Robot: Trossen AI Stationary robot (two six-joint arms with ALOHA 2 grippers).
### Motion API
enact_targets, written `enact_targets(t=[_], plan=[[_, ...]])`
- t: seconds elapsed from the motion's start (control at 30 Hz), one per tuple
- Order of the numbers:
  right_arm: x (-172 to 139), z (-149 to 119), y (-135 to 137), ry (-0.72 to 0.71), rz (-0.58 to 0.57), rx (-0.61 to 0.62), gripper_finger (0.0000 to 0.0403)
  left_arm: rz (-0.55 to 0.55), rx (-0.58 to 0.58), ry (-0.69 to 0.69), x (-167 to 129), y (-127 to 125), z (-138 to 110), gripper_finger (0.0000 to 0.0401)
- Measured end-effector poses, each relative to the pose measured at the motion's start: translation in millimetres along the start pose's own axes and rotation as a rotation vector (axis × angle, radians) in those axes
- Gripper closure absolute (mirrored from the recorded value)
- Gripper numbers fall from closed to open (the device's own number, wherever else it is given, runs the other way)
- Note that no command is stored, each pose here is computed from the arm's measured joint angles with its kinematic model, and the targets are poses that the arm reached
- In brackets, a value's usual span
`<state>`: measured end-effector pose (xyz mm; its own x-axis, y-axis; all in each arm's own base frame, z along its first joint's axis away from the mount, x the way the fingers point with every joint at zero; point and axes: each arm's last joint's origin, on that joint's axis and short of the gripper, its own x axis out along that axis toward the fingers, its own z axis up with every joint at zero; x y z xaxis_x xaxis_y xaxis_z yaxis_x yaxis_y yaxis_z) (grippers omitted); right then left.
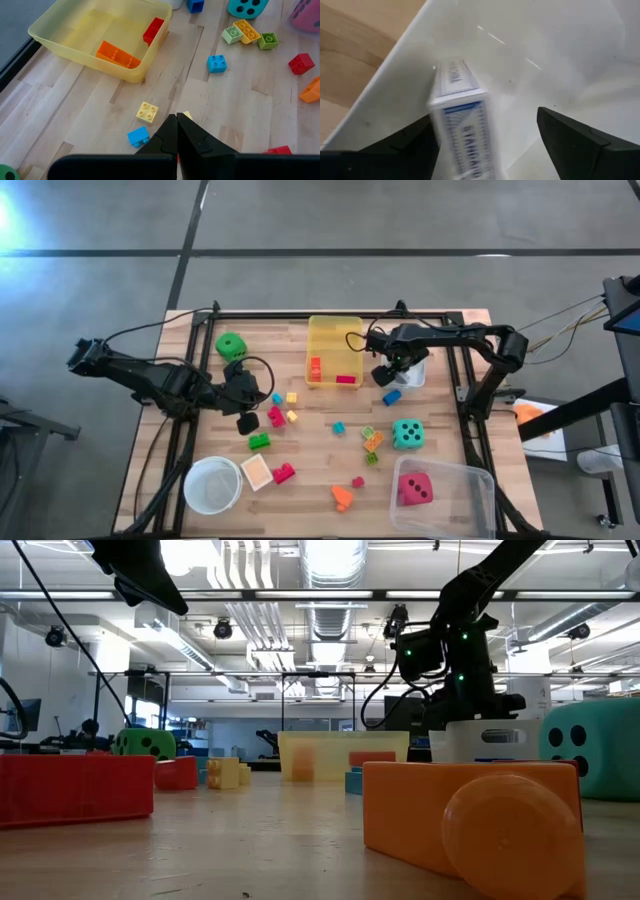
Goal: Pick & Place Toys
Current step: Put the blue deck of cards into the white bin
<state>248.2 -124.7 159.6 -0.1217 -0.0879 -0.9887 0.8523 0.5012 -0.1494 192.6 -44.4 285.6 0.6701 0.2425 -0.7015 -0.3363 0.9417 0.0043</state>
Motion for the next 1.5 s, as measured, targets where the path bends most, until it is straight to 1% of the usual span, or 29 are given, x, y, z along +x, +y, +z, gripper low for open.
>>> enact_targets(t=[0.23, 0.53, 0.67, 0.93, 1.13, 1.2, 1.27, 1.5], plan=[[-4.5, 1.4, 0.2, 0.0, -0.007, -0.016, 0.0087, 0.0, 0.0, 0.0, 0.0, 0.0, 0.0, 0.0401], [-27.5, 3.3, -2.1, 0.02, -0.061, -0.031, 0.0087, 0.0, 0.0, 0.0, 0.0, 0.0, -0.1, 0.0401], [-40.6, 1.4, -0.7, -0.017, -0.102, -0.05, 0.0087, 0.0, 0.0, 0.0, 0.0, 0.0, -0.1, 0.0401], [-63.0, -3.2, 8.2, -0.088, -0.07, -0.082, 0.0088, 0.0, 0.0, 0.0, 0.1, -0.1, 0.0, 0.0401], [-67.1, -11.4, 19.8, -0.074, -0.03, -0.139, 0.0094, 0.0, 0.0, 0.0, 0.1, -0.1, 0.0, 0.0401], [-67.5, -14.3, 23.1, -0.068, -0.02, -0.154, 0.0111, 0.0, 0.0, 0.0, 0.1, -0.1, 0.0, 0.0401], [-67.9, -16.6, 25.6, -0.069, -0.02, -0.166, 0.014, 0.0, 0.0, 0.0, 0.1, -0.1, 0.0, 0.0401], [-68.4, -18.6, 28.2, -0.072, -0.014, -0.169, 0.0283, 0.0, 0.0, 0.0, 0.1, -0.1, 0.0, 0.0401]])
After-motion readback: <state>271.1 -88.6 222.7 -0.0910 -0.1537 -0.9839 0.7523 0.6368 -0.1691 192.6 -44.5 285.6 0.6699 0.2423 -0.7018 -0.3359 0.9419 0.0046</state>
